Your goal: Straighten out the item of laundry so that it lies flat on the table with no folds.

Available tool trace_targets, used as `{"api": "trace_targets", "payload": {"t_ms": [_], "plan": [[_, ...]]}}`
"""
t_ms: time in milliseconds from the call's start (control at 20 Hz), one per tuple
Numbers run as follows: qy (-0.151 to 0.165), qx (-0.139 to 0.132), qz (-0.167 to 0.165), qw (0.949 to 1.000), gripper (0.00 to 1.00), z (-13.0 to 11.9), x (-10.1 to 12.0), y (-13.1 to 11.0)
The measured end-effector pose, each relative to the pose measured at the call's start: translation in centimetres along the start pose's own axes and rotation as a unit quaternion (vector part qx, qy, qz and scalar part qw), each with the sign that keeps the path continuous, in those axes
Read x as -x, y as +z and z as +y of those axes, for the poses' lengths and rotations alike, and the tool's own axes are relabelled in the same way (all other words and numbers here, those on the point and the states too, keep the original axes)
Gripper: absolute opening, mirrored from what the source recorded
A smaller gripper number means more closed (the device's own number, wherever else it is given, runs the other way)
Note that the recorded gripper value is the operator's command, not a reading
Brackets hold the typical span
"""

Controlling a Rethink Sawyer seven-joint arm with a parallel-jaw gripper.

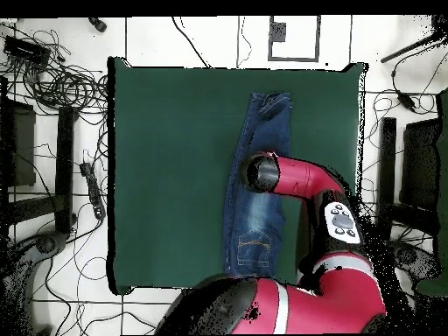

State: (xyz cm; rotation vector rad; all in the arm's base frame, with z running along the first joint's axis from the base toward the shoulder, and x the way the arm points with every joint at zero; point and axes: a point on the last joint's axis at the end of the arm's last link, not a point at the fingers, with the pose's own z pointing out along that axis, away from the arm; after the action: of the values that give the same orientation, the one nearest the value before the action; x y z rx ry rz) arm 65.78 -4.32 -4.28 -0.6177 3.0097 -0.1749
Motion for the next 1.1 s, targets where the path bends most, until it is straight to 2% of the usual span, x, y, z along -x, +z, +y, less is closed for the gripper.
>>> {"api": "trace_targets", "payload": {"t_ms": [100,350,800,1100], "plan": [[0.005,0.01,0.015,0.9998,1.0,-0.3,0.5,0.0],[0.011,0.019,0.027,0.9994,1.0,-0.7,1.0,0.1],[0.015,0.021,0.027,0.9993,1.0,-0.7,1.9,0.0],[0.015,0.036,0.043,0.9983,1.0,0.1,3.7,-1.4]]}}
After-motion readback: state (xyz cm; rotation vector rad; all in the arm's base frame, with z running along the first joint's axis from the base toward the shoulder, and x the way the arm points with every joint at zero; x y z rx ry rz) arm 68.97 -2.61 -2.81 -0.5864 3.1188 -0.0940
